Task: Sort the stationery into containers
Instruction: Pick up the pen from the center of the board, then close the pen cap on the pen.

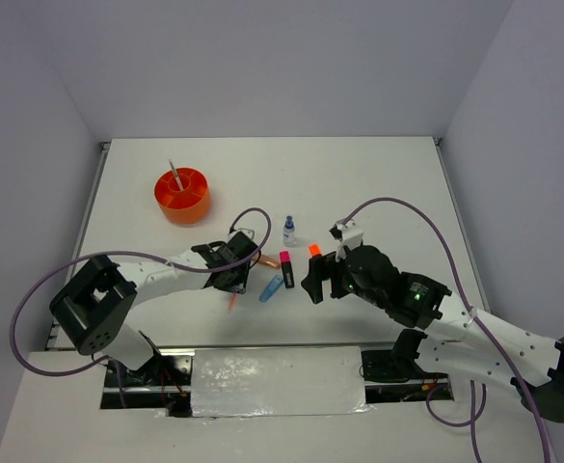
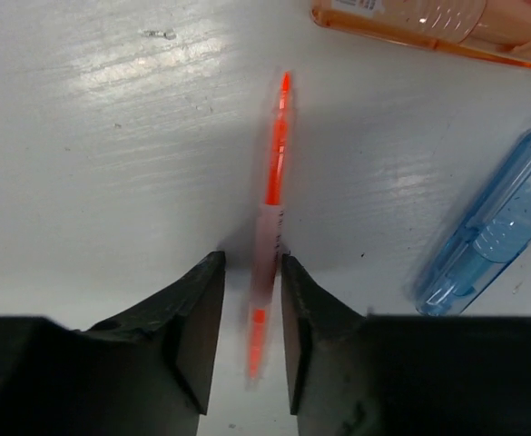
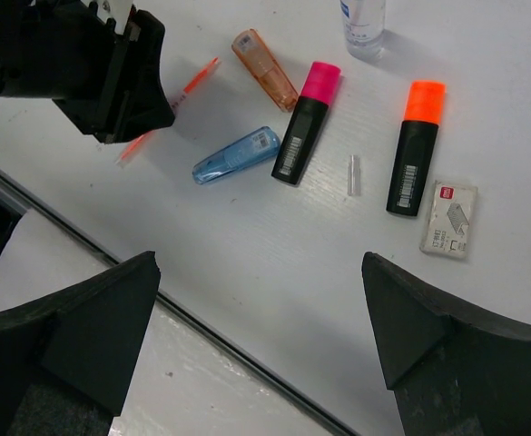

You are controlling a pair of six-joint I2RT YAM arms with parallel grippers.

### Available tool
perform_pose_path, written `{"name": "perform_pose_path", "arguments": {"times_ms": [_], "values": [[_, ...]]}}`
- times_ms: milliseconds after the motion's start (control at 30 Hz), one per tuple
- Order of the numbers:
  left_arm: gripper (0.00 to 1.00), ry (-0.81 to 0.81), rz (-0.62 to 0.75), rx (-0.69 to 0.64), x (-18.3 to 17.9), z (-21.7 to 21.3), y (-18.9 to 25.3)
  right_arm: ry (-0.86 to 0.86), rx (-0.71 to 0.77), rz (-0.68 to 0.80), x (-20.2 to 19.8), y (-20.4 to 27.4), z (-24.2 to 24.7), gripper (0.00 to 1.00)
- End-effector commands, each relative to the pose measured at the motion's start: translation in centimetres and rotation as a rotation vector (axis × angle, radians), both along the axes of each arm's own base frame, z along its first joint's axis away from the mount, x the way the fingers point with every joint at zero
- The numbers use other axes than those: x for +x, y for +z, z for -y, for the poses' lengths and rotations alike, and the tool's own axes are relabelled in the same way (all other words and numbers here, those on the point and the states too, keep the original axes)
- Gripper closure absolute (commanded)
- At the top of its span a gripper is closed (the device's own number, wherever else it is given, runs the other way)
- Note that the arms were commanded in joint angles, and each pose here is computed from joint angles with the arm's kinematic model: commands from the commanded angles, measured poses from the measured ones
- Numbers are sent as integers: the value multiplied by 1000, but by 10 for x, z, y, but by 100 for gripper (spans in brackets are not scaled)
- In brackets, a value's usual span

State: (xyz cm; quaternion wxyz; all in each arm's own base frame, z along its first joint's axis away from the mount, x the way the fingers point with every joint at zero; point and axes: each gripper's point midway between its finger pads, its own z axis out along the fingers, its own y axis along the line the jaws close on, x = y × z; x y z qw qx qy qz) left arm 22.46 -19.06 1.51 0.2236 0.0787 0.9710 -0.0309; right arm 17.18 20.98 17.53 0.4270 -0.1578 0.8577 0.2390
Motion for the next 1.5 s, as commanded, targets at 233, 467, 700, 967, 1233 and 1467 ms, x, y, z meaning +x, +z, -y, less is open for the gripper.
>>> {"name": "perform_pose_path", "arguments": {"times_ms": [233, 467, 700, 967, 1233, 1467], "values": [[77, 0, -102, 30, -35, -23, -31, 52, 67, 34, 0, 12, -12, 1], [100, 53, -64, -18, -39, -27, -14, 66, 146, 28, 13, 13, -14, 1], [100, 66, 175, -246, -24, -9, 91, 17, -12, -67, 58, -27, -8, 12], [100, -76, 357, -365, -41, -22, 206, 36, -254, -149, 92, -65, -15, 51], [100, -185, 535, -419, -65, -50, 244, 60, -368, -227, 100, -98, -15, 54], [100, -192, 629, -510, -78, -60, 266, 69, -416, -306, 97, -133, -15, 56]]}}
